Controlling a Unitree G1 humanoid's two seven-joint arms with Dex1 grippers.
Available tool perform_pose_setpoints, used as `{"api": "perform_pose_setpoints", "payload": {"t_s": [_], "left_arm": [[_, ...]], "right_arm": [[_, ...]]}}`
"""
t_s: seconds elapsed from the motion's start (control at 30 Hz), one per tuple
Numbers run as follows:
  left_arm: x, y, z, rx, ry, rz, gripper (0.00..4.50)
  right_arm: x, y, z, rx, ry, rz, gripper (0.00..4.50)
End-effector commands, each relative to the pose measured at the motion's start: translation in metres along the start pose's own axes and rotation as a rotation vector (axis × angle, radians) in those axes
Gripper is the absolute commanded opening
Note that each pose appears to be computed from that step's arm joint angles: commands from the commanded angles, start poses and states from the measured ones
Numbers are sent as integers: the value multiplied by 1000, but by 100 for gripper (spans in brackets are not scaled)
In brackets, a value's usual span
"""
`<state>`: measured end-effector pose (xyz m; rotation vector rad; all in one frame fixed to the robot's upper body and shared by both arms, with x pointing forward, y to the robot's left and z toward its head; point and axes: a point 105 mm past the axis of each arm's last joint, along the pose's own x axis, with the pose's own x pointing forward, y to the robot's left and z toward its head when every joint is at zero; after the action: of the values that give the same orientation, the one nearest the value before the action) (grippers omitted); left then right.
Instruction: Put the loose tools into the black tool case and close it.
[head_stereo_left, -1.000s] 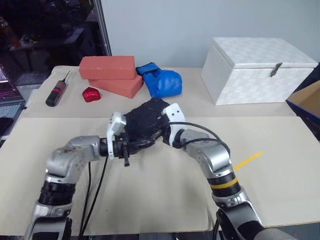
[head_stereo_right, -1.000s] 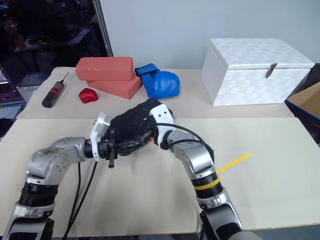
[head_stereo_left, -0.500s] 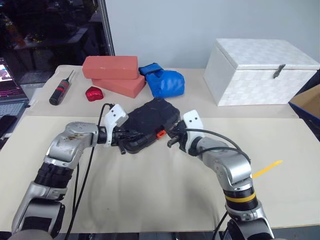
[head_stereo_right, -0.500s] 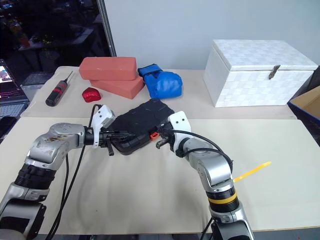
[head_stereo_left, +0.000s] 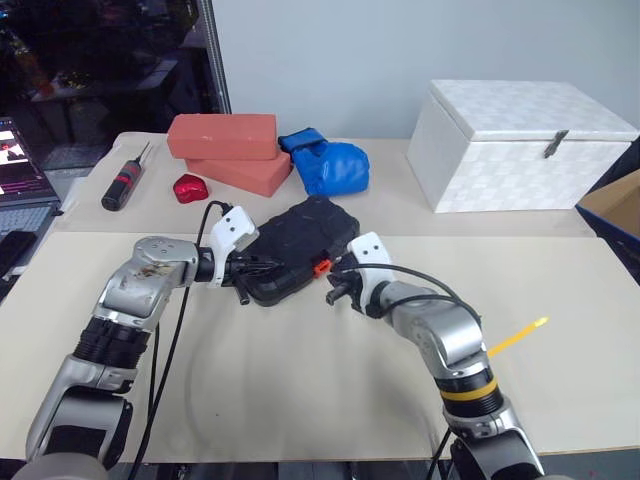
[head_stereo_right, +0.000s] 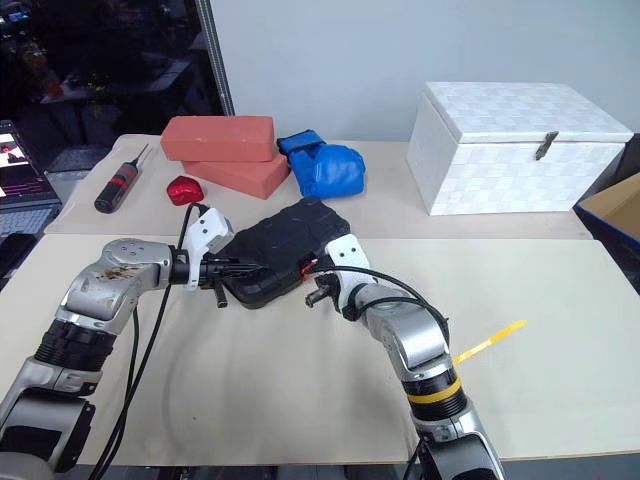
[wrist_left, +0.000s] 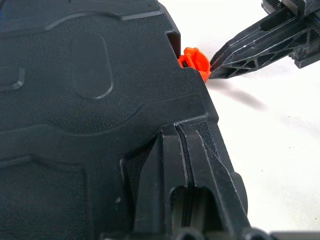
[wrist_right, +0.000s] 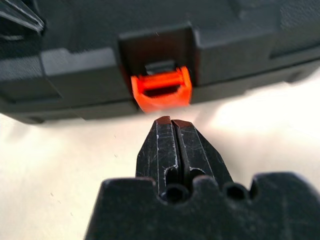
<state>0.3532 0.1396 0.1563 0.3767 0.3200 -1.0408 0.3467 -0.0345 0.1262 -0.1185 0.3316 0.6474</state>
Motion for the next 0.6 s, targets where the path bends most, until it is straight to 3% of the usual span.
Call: {"api": "perform_pose_setpoints", "payload": {"t_s": [0.03,0.6], "left_arm": [[6,-6,-29,-47,102,-11,0],[17,-21,-47,-94,119,-21,0]], "right_arm": [[1,3,31,-23,-114,13,2],[0,13,63,-31,-192,38,2]]}}
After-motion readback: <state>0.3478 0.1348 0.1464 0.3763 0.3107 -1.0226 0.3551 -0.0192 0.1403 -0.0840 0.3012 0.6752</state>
